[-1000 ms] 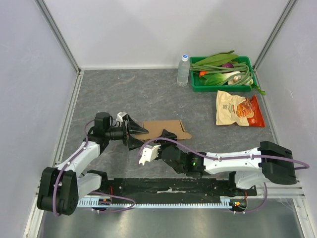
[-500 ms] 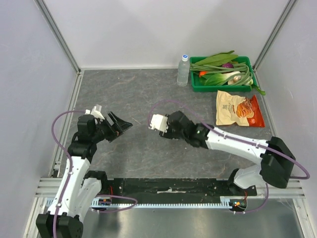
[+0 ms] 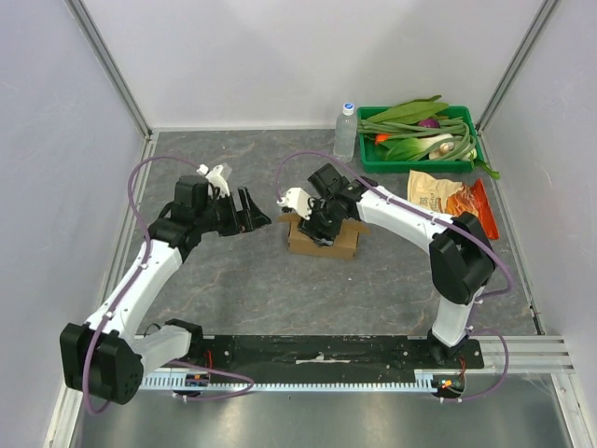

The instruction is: Fold the paper box

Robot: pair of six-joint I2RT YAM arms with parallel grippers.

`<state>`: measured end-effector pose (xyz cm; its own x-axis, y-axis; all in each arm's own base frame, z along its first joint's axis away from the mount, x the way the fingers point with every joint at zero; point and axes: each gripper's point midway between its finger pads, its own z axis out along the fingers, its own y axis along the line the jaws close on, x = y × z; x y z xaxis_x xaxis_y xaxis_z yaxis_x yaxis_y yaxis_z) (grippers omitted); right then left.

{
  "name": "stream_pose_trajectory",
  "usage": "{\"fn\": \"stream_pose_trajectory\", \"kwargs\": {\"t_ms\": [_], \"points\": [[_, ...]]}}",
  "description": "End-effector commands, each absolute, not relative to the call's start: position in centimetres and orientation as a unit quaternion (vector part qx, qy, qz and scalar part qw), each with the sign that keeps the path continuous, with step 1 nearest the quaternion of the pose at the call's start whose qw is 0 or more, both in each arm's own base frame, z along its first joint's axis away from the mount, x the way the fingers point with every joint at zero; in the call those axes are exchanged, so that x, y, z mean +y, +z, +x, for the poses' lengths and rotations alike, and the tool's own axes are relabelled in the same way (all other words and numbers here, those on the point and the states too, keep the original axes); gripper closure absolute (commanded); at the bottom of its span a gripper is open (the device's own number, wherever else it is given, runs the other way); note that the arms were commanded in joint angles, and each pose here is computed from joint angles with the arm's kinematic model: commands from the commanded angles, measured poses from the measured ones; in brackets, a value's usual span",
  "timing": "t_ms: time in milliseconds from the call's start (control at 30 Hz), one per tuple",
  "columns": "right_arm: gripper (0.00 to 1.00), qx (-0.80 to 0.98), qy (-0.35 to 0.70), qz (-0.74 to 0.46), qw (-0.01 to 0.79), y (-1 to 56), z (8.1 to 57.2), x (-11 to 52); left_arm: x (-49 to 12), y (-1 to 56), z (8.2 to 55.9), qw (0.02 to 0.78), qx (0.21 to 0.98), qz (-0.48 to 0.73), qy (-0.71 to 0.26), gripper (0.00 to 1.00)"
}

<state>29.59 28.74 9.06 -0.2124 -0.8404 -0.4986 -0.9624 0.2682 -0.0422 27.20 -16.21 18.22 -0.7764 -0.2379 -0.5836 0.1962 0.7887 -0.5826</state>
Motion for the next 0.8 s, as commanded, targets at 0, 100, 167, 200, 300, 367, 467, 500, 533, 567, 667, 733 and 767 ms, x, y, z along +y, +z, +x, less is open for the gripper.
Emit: {"fn": "stream_pose_trajectory", "kwargs": {"t_ms": [0,100,167,200,300,367,467,500,533,567,667,733,767], "points": [[0.43,0.756,0.167,-0.604,0.187,9.4,28.3,29.1,-17.8,19.1,28.4,0.345,0.871,0.083,-0.34,0.13],[0.31,0.76,0.157,-0.602,0.187,9.0,28.5,28.6,-17.8,16.8,29.5,0.306,0.892,0.092,-0.32,0.13],[0.21,0.765,0.148,-0.596,0.194,9.0,28.6,28.2,-18.3,15.7,29.6,0.294,0.891,0.094,-0.331,0.15],[0.18,0.766,0.144,-0.593,0.205,9.2,29.0,28.3,-18.6,16.1,30.4,0.313,0.882,0.097,-0.339,0.17],[0.1,0.768,0.143,-0.582,0.228,9.9,29.3,28.1,-19.4,16.2,30.9,0.321,0.873,0.103,-0.351,0.23],[0.07,0.766,0.152,-0.579,0.235,10.5,29.1,28.1,-19.7,16.4,31.4,0.327,0.871,0.116,-0.348,0.24],[0.05,0.77,0.153,-0.572,0.239,10.8,29.3,27.7,-21.1,17.1,31.4,0.341,0.861,0.149,-0.346,0.24],[0.05,0.769,0.156,-0.571,0.242,10.9,29.3,27.8,-21.6,17.1,31.4,0.342,0.859,0.16,-0.346,0.25],[0.05,0.77,0.157,-0.569,0.242,10.9,29.3,27.6,-22.0,17.3,31.6,0.346,0.857,0.172,-0.342,0.25],[0.05,0.77,0.16,-0.567,0.244,11.1,29.4,27.5,-22.4,17.3,31.6,0.349,0.857,0.177,-0.335,0.24],[0.05,0.765,0.172,-0.568,0.25,11.3,29.4,27.8,-23.2,17.2,32.7,0.349,0.858,0.182,-0.329,0.28],[0.07,0.763,0.178,-0.57,0.248,11.3,29.4,28.0,-23.4,17.0,33.7,0.349,0.862,0.185,-0.319,0.31],[0.07,0.763,0.178,-0.57,0.248,11.3,29.4,28.0,-23.6,16.9,33.8,0.347,0.862,0.188,-0.319,0.31]]}}
